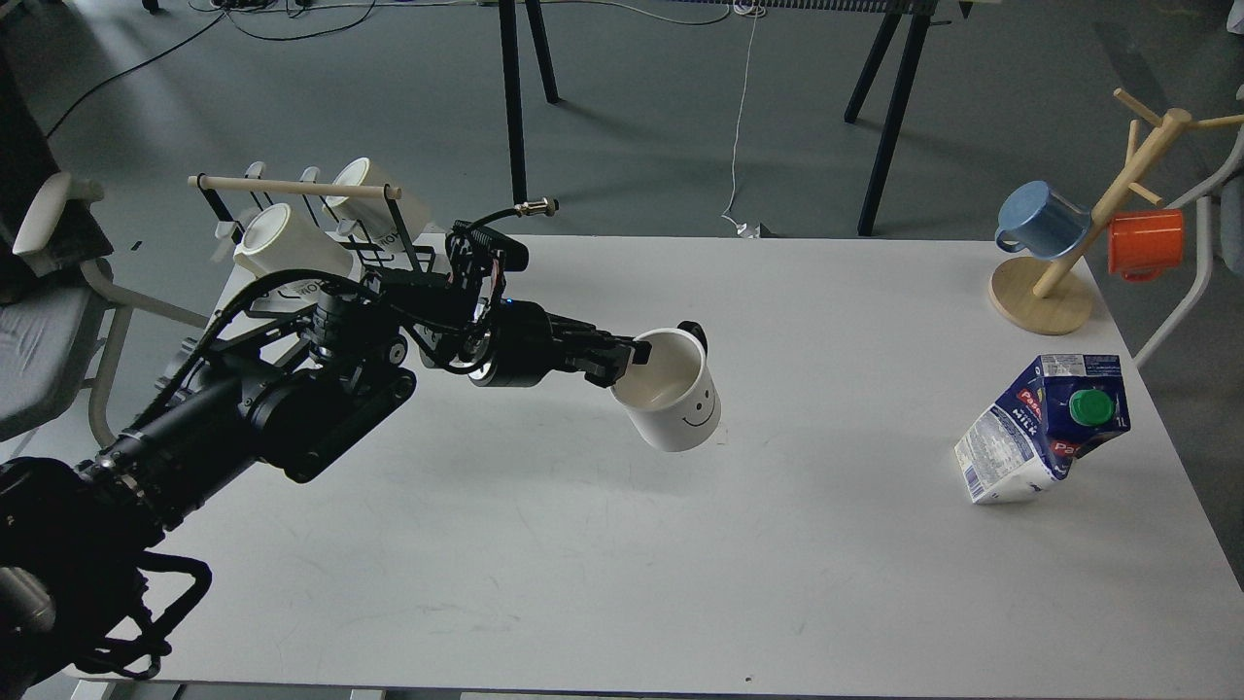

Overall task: Place cup and milk with both arms
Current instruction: 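Lift the white mug with the left gripper and set it toward table center, then open the left gripper and withdraw it toward the mug rack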

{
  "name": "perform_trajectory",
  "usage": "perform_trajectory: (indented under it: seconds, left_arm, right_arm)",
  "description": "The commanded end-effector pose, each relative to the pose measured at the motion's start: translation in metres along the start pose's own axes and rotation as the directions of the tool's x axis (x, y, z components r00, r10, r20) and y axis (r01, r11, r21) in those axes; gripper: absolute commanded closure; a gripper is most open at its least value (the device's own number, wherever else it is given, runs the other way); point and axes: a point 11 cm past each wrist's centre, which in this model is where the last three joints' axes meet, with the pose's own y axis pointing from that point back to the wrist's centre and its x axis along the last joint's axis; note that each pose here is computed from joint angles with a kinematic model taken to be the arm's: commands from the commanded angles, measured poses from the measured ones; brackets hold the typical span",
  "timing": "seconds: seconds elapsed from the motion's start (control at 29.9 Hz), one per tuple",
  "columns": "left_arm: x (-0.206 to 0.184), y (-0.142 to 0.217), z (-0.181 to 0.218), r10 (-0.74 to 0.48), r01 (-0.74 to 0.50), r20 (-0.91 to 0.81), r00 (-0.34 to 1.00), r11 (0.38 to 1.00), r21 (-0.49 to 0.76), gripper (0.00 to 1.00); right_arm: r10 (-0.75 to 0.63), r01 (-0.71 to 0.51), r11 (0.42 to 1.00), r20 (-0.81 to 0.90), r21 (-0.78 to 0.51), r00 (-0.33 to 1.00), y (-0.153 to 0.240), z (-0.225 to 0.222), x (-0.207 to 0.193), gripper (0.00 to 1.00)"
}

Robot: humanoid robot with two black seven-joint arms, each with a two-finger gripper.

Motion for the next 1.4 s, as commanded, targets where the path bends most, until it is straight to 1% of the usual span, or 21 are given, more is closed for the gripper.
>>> perform_trajectory:
  seconds: [0.0,0.1,0.2,0.37,0.57,0.64,0.67,0.7,0.77,0.8,0.84,0.87,0.94,1.0,1.07,1.14,1.24,1.37]
  left_arm:
    - [-0.024,-0.018,0.006,-0.061,0.061,-0.005,0.998,0.998,-0.007,0.96]
    - [-0.029,-0.02,0.005,-0.061,0.061,-0.003,0.998,0.998,-0.006,0.93]
    - [-0.044,-0.021,0.001,-0.07,0.07,-0.023,0.997,0.998,0.002,0.92]
    - [-0.046,-0.021,-0.001,-0.047,0.047,-0.019,0.999,0.999,0.005,0.88]
    - [-0.055,-0.02,-0.004,-0.05,0.051,-0.04,0.998,0.999,0.007,0.78]
    - [-0.058,-0.018,-0.006,-0.051,0.052,-0.047,0.998,0.999,0.01,0.72]
    - [-0.059,-0.017,-0.007,-0.053,0.053,-0.051,0.997,0.999,0.013,0.69]
    - [-0.062,-0.017,-0.008,-0.055,0.056,-0.055,0.997,0.998,0.014,0.62]
    - [-0.06,-0.014,-0.01,-0.046,0.047,-0.072,0.996,0.999,0.015,0.35]
    - [-0.06,-0.014,-0.01,-0.036,0.037,-0.092,0.995,0.999,0.009,0.26]
    - [-0.059,-0.01,-0.012,-0.022,0.023,-0.122,0.992,1.0,0.006,0.18]
    - [-0.057,-0.005,-0.016,-0.004,0.005,-0.162,0.987,1.0,0.004,0.16]
    - [-0.05,0.005,-0.022,0.043,-0.047,-0.252,0.967,0.999,-0.008,0.15]
    - [-0.04,0.015,-0.027,0.091,-0.105,-0.345,0.934,0.994,-0.022,0.14]
    - [-0.03,0.03,-0.036,0.138,-0.165,-0.439,0.888,0.986,-0.023,0.13]
    - [-0.013,0.048,-0.044,0.194,-0.244,-0.531,0.825,0.969,-0.026,0.13]
    - [0.016,0.081,-0.059,0.298,-0.39,-0.643,0.705,0.921,-0.001,0.13]
    - [0.035,0.124,-0.08,0.391,-0.538,-0.754,0.528,0.841,0.059,0.13]
  right_arm:
    - [-0.001,0.001,1.0,-0.002,0.0,1.0,0.0,-0.001,-0.001,0.02]
    - [-0.001,0.001,1.0,-0.003,0.001,1.0,0.0,-0.001,-0.001,0.02]
    - [-0.001,0.001,1.0,-0.003,0.001,1.0,0.0,-0.001,-0.001,0.02]
    - [-0.001,0.001,1.0,-0.002,0.0,1.0,0.0,-0.001,-0.001,0.02]
    - [0.001,-0.001,1.0,-0.002,-0.003,1.0,0.0,0.0,0.0,0.02]
    - [0.001,-0.001,1.0,-0.002,-0.006,1.0,0.0,0.0,0.0,0.02]
    - [0.003,-0.003,1.0,-0.002,-0.009,1.0,0.001,0.001,0.001,0.02]
    - [0.002,-0.002,1.0,-0.002,-0.008,1.0,0.001,0.0,0.001,0.02]
    - [0.002,-0.002,1.0,-0.001,-0.009,1.0,0.001,0.001,0.001,0.02]
    - [0.001,-0.001,1.0,0.0,-0.011,1.0,0.001,0.001,0.0,0.02]
    - [0.001,-0.001,1.0,0.001,-0.012,1.0,0.001,0.001,0.0,0.02]
    - [-0.001,0.001,1.0,0.004,-0.013,1.0,0.002,0.001,-0.001,0.02]
    - [-0.01,0.01,1.0,0.012,-0.021,1.0,0.002,0.001,-0.004,0.02]
    - [-0.024,0.024,0.998,-0.005,-0.064,1.0,0.003,0.001,-0.012,0.02]
    - [-0.02,0.017,0.993,-0.022,-0.115,1.0,0.008,0.003,-0.014,0.02]
    - [-0.016,0.013,0.993,-0.023,-0.121,1.0,0.013,-0.003,-0.016,0.02]
    - [0.016,-0.016,0.995,-0.005,-0.093,1.0,0.024,-0.022,-0.013,0.02]
    - [0.084,-0.084,0.992,-0.013,-0.094,0.996,0.044,-0.035,0.002,0.02]
